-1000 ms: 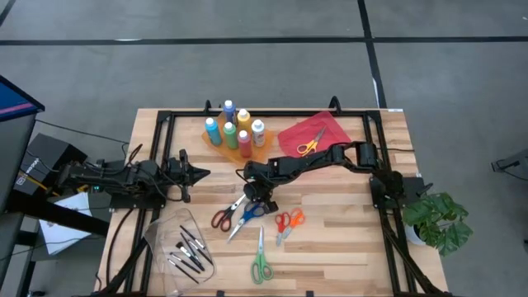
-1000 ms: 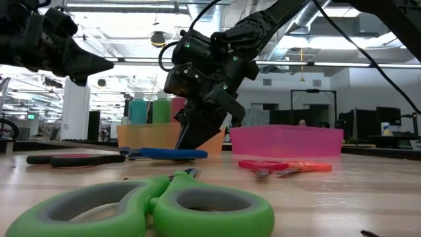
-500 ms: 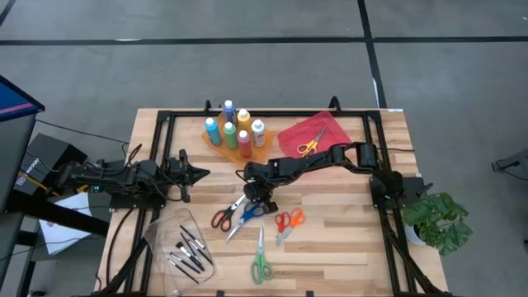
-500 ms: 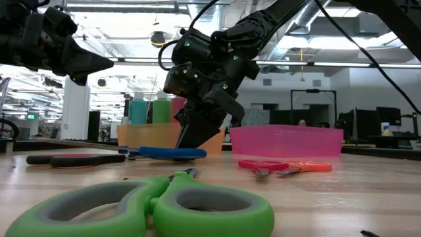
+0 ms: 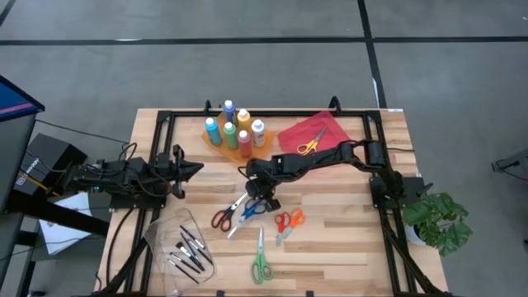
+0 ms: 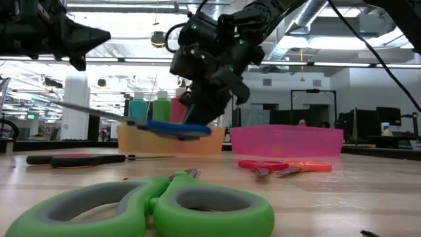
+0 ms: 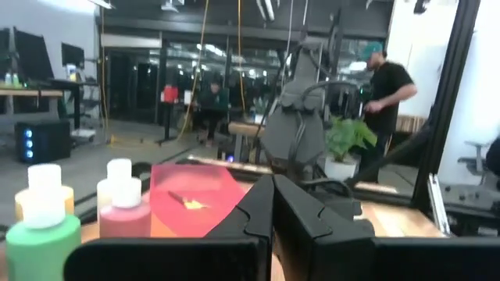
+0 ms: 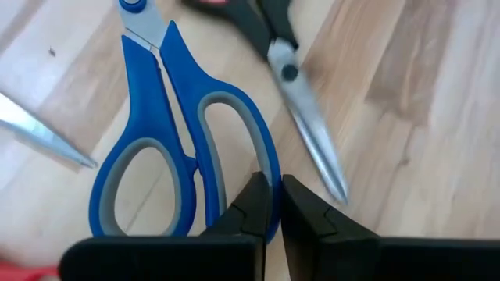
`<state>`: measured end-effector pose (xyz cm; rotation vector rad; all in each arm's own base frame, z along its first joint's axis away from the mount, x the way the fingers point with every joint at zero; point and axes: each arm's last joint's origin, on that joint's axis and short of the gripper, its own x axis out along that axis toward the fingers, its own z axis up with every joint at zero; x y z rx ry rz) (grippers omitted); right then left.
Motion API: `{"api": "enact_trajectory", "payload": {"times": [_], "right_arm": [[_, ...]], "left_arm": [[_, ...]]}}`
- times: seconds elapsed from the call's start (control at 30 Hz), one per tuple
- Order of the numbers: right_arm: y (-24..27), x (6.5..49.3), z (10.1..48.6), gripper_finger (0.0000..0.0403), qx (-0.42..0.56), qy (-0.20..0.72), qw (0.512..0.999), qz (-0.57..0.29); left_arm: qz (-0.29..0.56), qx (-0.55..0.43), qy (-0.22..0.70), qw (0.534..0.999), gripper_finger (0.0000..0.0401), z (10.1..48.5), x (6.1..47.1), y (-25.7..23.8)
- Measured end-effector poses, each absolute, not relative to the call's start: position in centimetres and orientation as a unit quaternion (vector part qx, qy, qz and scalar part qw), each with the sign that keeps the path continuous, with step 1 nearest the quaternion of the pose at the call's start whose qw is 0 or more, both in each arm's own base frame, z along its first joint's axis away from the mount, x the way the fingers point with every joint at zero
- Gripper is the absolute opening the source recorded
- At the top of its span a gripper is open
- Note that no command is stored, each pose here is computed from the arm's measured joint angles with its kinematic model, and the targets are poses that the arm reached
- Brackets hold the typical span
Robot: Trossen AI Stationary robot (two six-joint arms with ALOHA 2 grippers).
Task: Pick & Place Paint Supplies
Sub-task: Put the blue scissors into the pink bin
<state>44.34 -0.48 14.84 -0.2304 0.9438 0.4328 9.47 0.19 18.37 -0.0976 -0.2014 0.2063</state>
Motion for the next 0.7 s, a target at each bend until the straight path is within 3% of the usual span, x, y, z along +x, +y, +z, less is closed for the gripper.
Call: {"api": "enact_trajectory", "payload": {"times": [0.7], "right_arm": [[-0.05, 44.13, 14.91, 0.0011, -0.117, 0.455, 0.854, 0.221]], "left_arm": [[0.102, -0.051, -0.116, 0.987, 0.0001, 18.66, 9.40, 0.19]]}}
